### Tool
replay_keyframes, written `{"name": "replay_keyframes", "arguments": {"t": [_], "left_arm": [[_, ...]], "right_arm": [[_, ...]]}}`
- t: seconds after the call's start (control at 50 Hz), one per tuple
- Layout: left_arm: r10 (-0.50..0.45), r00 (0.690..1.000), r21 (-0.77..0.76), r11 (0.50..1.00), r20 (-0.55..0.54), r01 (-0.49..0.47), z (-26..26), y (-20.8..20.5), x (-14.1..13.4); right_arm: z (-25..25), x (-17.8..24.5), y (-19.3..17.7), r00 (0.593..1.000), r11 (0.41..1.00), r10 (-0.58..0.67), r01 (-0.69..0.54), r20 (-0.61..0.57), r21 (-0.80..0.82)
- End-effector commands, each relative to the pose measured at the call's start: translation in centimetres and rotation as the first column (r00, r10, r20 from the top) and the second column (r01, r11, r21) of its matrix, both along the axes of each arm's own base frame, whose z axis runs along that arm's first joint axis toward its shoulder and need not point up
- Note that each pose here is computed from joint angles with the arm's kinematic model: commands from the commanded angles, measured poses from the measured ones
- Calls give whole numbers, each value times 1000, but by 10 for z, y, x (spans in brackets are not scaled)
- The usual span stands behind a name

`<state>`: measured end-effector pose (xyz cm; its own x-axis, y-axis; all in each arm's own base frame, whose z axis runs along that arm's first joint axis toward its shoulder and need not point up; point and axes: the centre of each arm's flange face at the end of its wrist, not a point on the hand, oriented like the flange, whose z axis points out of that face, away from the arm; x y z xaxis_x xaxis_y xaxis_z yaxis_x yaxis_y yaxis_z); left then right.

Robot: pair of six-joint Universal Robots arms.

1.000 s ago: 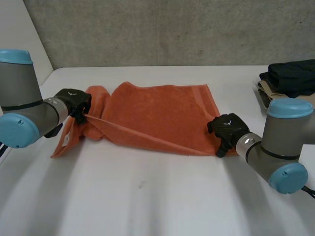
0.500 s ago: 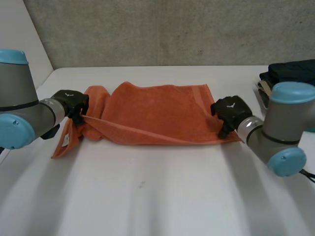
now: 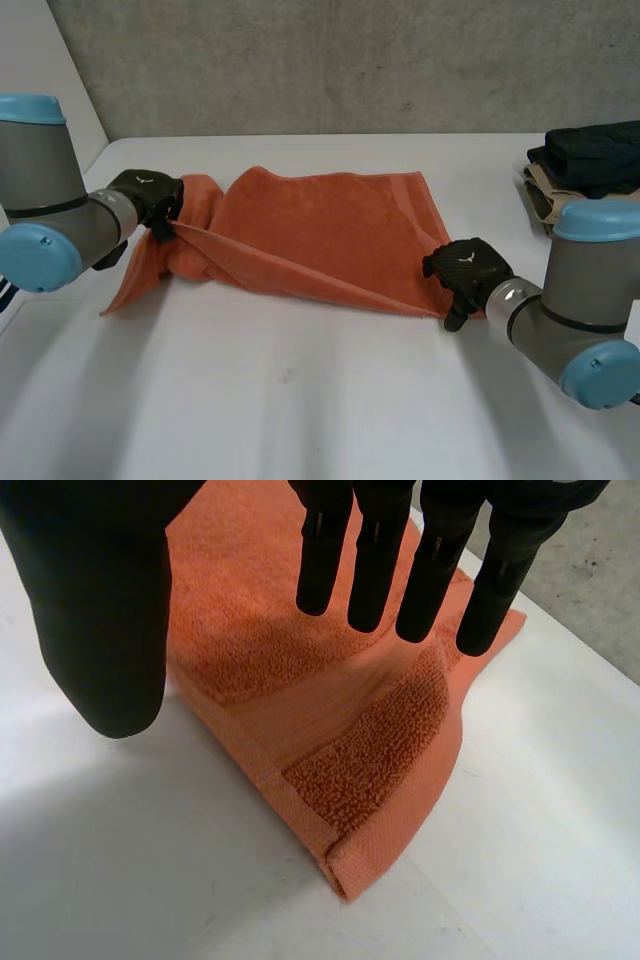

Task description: Fold the laundry.

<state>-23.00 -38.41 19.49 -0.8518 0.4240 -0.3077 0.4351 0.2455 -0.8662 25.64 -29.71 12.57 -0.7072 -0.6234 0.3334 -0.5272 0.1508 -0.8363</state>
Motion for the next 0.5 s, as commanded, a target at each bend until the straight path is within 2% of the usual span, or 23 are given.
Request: {"name": "replay_keyframes", "arguments": {"t": [0.02, 0.28, 0.5], "left_arm": [[11, 1000, 3, 1000, 11, -11, -4, -3, 0], [31, 999, 3, 1000, 15, -31, -3, -5, 4], [43, 999, 25, 999, 21, -44, -5, -2, 8]], "right_arm": [[-8, 2, -11, 1000, 999, 1, -2, -6, -43], [-5, 10, -32, 1000, 995, -4, 5, 6, -104], [-14, 15, -34, 1000, 998, 10, -10, 1, -61]]}}
